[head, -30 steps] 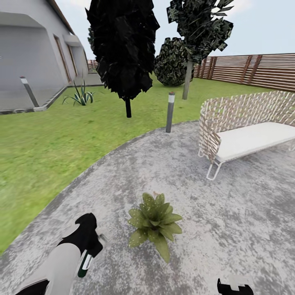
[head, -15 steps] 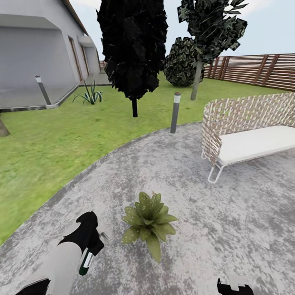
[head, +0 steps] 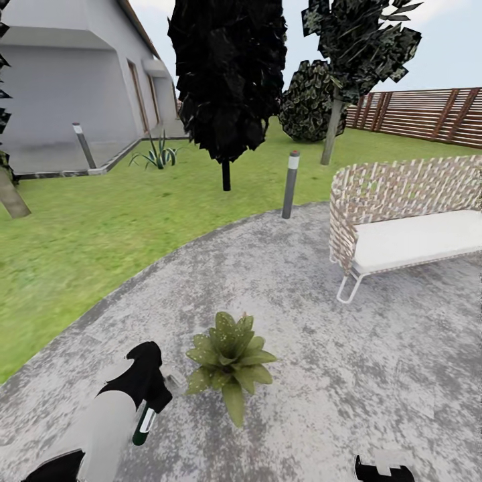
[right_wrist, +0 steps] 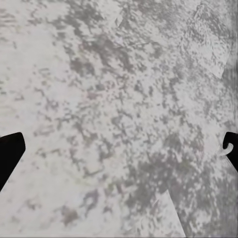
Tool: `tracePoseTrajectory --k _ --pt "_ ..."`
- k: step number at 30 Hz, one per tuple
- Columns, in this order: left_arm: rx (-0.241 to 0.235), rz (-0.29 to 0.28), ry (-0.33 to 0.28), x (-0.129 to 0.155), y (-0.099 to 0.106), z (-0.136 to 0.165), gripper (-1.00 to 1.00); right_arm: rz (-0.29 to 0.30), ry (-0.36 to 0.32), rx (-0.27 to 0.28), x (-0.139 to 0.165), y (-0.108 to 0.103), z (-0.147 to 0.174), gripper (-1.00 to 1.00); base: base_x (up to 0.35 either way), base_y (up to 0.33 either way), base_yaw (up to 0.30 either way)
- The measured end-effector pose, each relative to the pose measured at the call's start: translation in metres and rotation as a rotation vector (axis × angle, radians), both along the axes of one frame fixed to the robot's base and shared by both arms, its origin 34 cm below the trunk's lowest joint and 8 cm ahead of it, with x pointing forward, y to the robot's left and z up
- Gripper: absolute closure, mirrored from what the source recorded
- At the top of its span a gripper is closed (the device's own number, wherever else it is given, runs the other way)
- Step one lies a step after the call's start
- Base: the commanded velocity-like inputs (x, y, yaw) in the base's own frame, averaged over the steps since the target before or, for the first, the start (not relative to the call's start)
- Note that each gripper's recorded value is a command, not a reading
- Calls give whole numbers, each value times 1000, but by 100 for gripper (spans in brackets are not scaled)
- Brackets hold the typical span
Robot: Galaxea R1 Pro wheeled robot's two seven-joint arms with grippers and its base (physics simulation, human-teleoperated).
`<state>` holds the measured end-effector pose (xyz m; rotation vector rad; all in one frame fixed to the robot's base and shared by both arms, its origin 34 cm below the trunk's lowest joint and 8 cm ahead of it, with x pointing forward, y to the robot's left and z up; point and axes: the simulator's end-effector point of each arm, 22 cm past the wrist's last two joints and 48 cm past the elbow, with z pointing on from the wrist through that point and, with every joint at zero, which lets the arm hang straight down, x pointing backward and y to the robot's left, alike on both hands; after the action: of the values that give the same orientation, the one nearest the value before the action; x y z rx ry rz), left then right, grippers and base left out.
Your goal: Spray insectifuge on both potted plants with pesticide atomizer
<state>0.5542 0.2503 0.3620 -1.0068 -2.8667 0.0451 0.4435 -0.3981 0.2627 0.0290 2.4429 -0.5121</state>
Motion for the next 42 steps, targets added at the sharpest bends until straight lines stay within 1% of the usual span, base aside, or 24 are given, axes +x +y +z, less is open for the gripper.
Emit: tracePoseTrajectory --k 4,6,9,18,21,22,25,37,42 --pt "-34 -3 13 3 -10 6 100 -2 -3 0 1 0 1 -100 0 -272 0" --pt "-38 -5 15 4 -11 7 100 -3 -4 1 2 2 0 -100 0 -273 0" --pt "-40 -4 16 3 -11 7 100 -4 -4 4 1 4 0 -100 0 -273 81" --pt "-39 -1 20 1 -10 6 100 -7 -5 6 1 5 0 -100 0 -273 243" --pt "-28 20 31 -1 -8 6 100 -7 -6 7 2 5 0 -100 28 -239 46" --pt "-22 33 38 -4 -7 6 100 -6 -5 7 1 6 0 -100 36 -70 4" --pt "-17 36 46 -8 -4 3 100 -6 -6 6 2 5 0 -100 10 -19 79" --pt "-16 35 50 -10 -5 2 100 -6 -6 7 2 6 0 -100 0 0 272" --pt "-8 33 48 -11 0 1 100 -6 -5 7 1 6 0 -100 0 0 278"
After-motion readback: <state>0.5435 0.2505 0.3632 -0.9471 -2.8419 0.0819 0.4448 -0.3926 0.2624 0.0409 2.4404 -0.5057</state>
